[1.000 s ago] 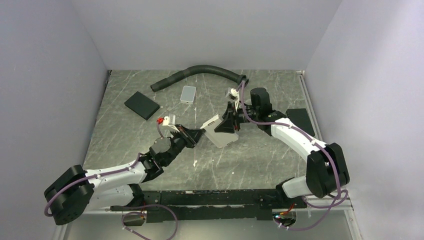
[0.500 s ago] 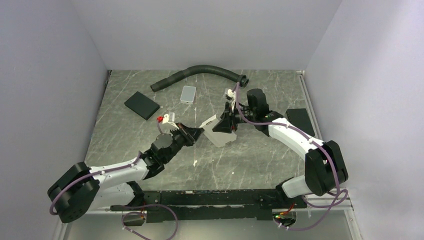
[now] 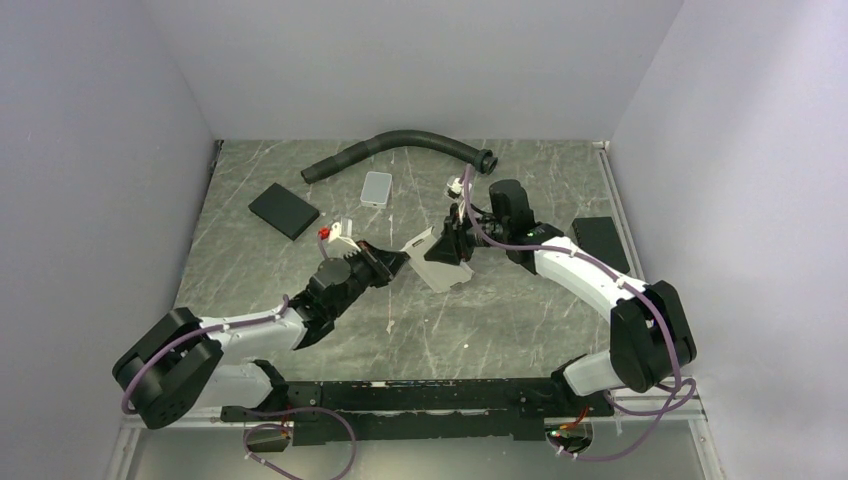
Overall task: Fold the paper box
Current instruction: Close the paper box at the center of the board.
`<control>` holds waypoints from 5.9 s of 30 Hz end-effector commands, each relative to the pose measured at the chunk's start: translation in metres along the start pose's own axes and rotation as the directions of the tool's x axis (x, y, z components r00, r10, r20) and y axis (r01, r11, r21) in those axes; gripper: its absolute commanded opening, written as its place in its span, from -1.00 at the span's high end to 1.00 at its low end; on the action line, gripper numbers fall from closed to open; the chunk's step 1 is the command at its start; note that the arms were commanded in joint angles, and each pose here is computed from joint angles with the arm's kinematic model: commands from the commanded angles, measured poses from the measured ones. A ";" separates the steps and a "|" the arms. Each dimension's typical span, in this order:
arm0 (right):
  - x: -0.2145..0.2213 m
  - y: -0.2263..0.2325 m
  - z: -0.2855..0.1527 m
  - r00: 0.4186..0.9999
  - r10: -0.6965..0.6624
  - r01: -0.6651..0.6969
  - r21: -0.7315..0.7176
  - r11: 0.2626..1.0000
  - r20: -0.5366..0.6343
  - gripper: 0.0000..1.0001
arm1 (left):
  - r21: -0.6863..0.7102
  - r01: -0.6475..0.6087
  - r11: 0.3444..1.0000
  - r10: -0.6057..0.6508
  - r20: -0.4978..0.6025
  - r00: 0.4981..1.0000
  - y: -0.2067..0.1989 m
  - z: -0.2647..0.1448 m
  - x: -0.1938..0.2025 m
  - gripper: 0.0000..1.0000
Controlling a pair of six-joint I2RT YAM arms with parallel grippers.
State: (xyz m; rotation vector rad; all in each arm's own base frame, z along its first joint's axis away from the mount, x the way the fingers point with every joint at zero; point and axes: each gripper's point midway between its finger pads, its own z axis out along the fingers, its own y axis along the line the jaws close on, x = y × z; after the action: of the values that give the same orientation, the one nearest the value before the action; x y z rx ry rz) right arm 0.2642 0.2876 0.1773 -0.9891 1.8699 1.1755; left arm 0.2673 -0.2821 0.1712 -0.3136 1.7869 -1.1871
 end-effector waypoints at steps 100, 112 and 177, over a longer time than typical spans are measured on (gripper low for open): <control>0.014 0.053 -0.030 0.986 -0.167 0.147 -0.461 0.875 -0.002 1.00 | 0.660 -0.238 0.712 0.607 -0.410 0.681 -0.085 -0.039 0.013 -0.66; 0.016 0.053 -0.027 0.987 -0.160 0.136 -0.458 0.878 -0.013 1.00 | 0.641 -0.127 0.757 0.543 -0.510 0.667 -0.075 -0.025 0.030 -0.22; 0.106 0.018 -0.035 0.648 -0.736 0.655 -0.350 0.670 -0.197 -0.89 | -0.240 0.378 0.894 -0.437 -0.286 0.853 0.096 -0.019 0.103 -0.34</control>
State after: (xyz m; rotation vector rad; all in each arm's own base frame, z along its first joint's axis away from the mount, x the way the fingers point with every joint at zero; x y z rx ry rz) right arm 0.1882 0.2299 0.1059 -1.9098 1.3973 0.8294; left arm 0.2358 -0.2994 0.0414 -0.6796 2.1708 -1.4956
